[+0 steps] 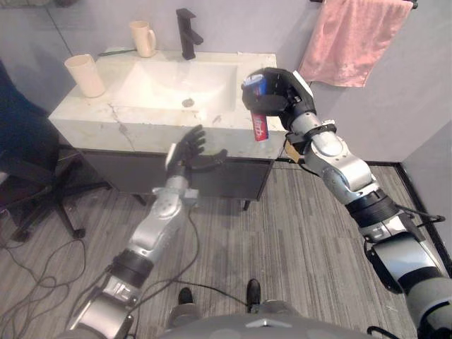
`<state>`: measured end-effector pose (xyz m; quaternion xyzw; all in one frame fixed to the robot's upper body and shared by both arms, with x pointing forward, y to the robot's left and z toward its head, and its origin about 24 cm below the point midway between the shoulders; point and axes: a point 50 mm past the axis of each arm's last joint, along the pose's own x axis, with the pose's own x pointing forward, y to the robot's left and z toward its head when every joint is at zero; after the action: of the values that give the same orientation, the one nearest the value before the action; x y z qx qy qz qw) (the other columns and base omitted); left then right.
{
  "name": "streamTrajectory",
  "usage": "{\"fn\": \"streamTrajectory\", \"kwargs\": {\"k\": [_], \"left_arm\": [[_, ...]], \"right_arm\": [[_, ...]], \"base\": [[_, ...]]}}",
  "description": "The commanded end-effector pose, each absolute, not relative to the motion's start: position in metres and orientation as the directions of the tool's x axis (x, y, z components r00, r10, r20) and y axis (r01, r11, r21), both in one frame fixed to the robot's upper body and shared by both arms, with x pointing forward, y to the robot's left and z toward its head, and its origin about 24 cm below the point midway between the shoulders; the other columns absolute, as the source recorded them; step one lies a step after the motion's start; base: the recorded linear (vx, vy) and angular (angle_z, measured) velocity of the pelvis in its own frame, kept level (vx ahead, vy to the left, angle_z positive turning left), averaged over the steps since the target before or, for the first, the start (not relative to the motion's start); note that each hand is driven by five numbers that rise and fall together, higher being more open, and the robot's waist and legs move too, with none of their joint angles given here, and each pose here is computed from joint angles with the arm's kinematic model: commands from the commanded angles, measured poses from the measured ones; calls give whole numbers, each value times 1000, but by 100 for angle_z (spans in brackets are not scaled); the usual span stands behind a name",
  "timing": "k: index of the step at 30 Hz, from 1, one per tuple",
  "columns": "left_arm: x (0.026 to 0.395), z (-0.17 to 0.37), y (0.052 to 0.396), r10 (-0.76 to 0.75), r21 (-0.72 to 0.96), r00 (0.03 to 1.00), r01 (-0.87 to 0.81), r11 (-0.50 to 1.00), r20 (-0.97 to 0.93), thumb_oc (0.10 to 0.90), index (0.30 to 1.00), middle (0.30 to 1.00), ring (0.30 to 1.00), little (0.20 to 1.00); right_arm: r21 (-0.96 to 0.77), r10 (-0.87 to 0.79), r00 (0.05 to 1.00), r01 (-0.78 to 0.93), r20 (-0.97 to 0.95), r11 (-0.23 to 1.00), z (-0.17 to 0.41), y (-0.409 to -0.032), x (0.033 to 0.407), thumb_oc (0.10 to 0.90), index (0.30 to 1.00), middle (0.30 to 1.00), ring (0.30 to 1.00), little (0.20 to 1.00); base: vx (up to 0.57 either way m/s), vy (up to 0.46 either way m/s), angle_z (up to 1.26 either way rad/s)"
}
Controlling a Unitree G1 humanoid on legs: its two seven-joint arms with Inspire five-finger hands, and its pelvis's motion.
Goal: Organize the bathroom.
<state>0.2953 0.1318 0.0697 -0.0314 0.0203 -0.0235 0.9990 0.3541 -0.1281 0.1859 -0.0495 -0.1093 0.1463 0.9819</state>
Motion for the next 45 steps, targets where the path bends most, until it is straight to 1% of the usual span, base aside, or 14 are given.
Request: {"fn": "streamTrajectory", "kwargs": {"k": [1, 3, 9, 11, 15, 16, 21, 24, 28, 30, 36, 38, 42, 45], "left_arm": [[310, 134, 135, -55, -67, 961, 76, 995, 272, 800, 900, 900, 900, 900], [309, 131, 138, -44, -65, 962, 63, 996, 269, 800, 900, 900, 900, 900], [302, 114, 169, 115, -39, 968, -109, 993, 222, 800, 900, 900, 900, 900], [295, 99, 194, 227, -18, 959, -228, 974, 172, 800, 900, 900, 900, 900], [277, 77, 231, 367, 4, 927, -369, 929, 78, 800, 900, 900, 900, 900], [277, 77, 231, 368, 4, 926, -370, 929, 77, 800, 900, 900, 900, 900], [251, 46, 260, 383, 75, 924, -381, 921, -10, 800, 900, 900, 900, 900], [242, 35, 267, 398, 111, 917, -391, 914, -39, 800, 900, 900, 900, 900], [241, 30, 268, 357, 128, 932, -347, 929, -61, 800, 900, 900, 900, 900], [247, 31, 263, 309, 124, 948, -298, 947, -79, 800, 900, 900, 900, 900], [263, 27, 244, 219, 151, 967, -200, 968, -126, 800, 900, 900, 900, 900], [268, 27, 237, 169, 176, 976, -144, 974, -135, 800, 900, 900, 900, 900], [268, 26, 226, 159, 169, 978, -135, 976, -134, 800, 900, 900, 900, 900], [270, 23, 213, 124, 163, 984, -102, 981, -127, 800, 900, 900, 900, 900]], "right_arm": [[-85, 283, 775, -287, 566, 954, 269, -129, 342, 400, 300, 300, 300, 300], [-93, 282, 774, -280, 567, 955, 271, -131, 342, 400, 300, 300, 300, 300], [-143, 315, 740, -288, 595, 947, 280, -128, 338, 400, 300, 300, 300, 300], [-173, 333, 713, -291, 617, 941, 288, -127, 336, 400, 300, 300, 300, 300], [-208, 347, 675, -281, 651, 937, 304, -122, 329, 400, 300, 300, 300, 300], [-208, 348, 675, -281, 651, 937, 304, -122, 329, 400, 300, 300, 300, 300], [-225, 321, 660, -229, 679, 947, 316, -118, 329, 400, 300, 300, 300, 300], [-232, 320, 649, -221, 691, 947, 324, -118, 331, 400, 300, 300, 300, 300], [-243, 292, 645, -166, 706, 956, 330, -120, 334, 400, 300, 300, 300, 300], [-235, 250, 649, -112, 718, 966, 325, -127, 333, 400, 300, 300, 300, 300], [-217, 206, 623, -59, 755, 974, 325, -145, 323, 400, 300, 300, 300, 300], [-210, 183, 619, -29, 764, 977, 330, -142, 320, 400, 300, 300, 300, 300], [-193, 181, 581, -42, 793, 980, 330, -131, 313, 400, 300, 300, 300, 300], [-124, 129, 546, -46, 828, 991, 336, -139, 311, 400, 300, 300, 300, 300]], "base": [[-36, 27, 16], [-19, 29, 14], [17, 37, 9], [66, 7, 12], [76, 65, 28], [126, 156, 72], [192, 245, 66], [300, 384, 43], [291, 407, 44], [441, 602, 57], [398, 421, 47], [435, 111, 54], [436, -23, 14], [356, -9, -12]]}}
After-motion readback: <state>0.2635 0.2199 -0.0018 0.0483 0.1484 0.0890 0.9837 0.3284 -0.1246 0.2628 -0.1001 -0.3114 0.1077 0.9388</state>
